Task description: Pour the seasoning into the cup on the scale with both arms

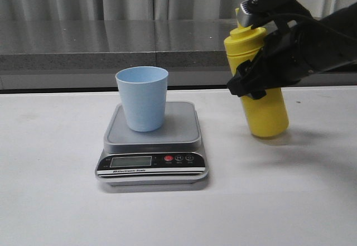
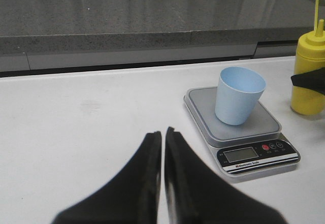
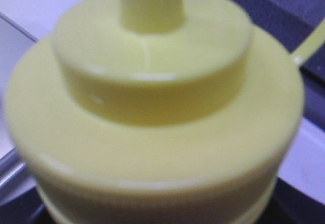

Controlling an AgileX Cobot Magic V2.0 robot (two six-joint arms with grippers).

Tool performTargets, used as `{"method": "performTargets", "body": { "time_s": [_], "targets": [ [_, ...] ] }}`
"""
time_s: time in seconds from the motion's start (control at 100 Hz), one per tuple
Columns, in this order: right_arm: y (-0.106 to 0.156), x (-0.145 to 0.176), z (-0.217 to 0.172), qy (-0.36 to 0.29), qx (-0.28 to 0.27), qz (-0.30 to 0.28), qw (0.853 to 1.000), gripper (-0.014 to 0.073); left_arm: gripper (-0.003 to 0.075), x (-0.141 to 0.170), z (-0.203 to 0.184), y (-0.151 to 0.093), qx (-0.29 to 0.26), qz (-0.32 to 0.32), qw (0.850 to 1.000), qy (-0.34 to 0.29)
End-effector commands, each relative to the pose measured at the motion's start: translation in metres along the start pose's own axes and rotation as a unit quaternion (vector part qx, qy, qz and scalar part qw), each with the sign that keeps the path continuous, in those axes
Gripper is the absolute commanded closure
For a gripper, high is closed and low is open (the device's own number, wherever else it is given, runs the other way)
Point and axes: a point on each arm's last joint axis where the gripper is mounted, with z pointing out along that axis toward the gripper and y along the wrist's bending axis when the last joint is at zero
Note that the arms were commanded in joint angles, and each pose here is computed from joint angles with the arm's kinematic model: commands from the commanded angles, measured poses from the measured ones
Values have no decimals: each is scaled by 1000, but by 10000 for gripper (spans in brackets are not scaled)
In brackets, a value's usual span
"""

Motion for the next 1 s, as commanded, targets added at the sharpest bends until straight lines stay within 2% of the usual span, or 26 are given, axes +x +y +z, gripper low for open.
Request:
{"method": "performTargets", "body": {
  "time_s": [0.0, 0.18, 0.3, 0.39, 0.65, 0.77, 0.88, 0.93, 0.99],
  "targets": [
    [-10, -45, -14, -60, 11, -69, 996, 653, 710, -14, -3, -3, 9, -8, 999, -44],
    [-17, -76, -14, -14, 27, -194, 981, 653, 710, -14, -3, -3, 9, -8, 999, -44],
    [-14, -94, -16, 9, 43, -288, 957, 653, 710, -14, -3, -3, 9, -8, 999, -44],
    [-8, -109, -17, 22, 59, -355, 933, 653, 710, -14, -3, -3, 9, -8, 999, -44],
    [15, -142, -24, 43, 120, -529, 839, 653, 710, -14, -3, -3, 9, -8, 999, -44],
    [24, -148, -25, 54, 151, -602, 782, 653, 710, -14, -3, -3, 9, -8, 999, -44],
    [29, -148, -21, 79, 187, -649, 733, 653, 710, -14, -3, -3, 9, -8, 999, -44],
    [32, -149, -18, 88, 204, -674, 704, 653, 710, -14, -3, -3, 9, -8, 999, -44],
    [37, -149, -15, 91, 217, -695, 679, 653, 710, -14, -3, -3, 9, -8, 999, -44]
  ]
}}
